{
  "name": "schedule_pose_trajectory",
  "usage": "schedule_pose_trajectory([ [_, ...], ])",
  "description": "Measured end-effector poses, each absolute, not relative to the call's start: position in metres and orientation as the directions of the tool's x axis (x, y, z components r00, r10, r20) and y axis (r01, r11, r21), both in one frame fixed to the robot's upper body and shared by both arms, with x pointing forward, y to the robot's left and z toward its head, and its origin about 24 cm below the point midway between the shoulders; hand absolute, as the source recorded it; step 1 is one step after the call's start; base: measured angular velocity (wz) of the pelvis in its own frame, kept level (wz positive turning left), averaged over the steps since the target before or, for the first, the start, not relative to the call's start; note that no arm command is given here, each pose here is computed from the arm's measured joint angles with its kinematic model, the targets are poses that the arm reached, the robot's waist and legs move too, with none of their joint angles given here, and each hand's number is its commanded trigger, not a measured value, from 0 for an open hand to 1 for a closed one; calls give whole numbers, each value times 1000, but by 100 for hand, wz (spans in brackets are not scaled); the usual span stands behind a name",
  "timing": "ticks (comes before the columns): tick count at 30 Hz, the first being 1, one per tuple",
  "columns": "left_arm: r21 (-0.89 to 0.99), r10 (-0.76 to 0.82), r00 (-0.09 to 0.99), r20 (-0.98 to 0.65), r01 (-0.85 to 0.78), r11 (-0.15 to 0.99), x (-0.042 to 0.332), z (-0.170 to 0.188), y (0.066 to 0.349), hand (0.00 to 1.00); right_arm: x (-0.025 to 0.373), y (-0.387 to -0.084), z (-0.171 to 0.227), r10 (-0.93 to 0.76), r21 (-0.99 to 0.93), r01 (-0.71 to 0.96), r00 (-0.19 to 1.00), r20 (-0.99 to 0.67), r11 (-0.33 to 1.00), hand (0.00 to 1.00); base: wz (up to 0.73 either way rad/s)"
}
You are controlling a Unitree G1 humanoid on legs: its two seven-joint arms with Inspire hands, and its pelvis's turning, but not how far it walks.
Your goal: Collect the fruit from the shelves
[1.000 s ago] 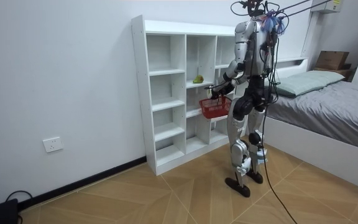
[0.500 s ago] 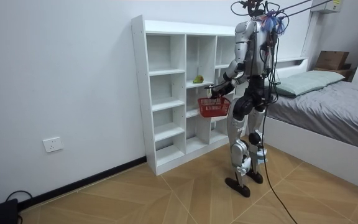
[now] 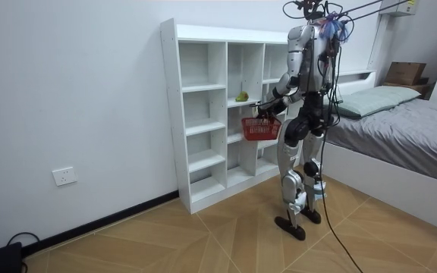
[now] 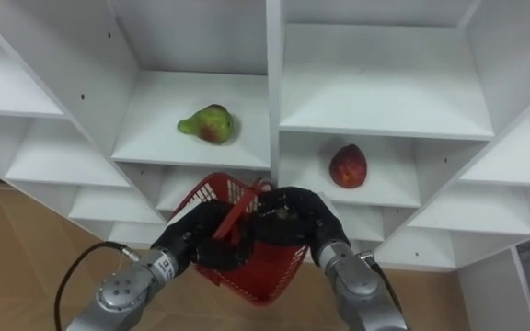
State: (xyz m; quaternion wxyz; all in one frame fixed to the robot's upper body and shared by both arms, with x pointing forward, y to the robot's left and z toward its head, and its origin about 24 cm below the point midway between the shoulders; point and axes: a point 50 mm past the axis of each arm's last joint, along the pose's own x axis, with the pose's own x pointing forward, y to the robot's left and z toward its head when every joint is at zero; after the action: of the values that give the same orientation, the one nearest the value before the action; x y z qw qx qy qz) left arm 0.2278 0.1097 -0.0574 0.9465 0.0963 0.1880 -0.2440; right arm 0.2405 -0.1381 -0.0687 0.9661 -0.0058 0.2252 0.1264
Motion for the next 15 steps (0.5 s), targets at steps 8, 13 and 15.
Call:
schedule_pose_trajectory([
  [8,36,-414,819,-396,465,885,227,-58,110,100,238,-135,-71,252,104,-230,861,-442,968,0,0],
  [13,47,-404,822,-400,459,887,226,-59,110,100,237,-133,-73,258,106,-235,857,-446,966,0,0],
  [15,53,-398,824,-403,456,889,225,-59,110,100,236,-132,-73,262,105,-241,855,-447,965,0,0],
])
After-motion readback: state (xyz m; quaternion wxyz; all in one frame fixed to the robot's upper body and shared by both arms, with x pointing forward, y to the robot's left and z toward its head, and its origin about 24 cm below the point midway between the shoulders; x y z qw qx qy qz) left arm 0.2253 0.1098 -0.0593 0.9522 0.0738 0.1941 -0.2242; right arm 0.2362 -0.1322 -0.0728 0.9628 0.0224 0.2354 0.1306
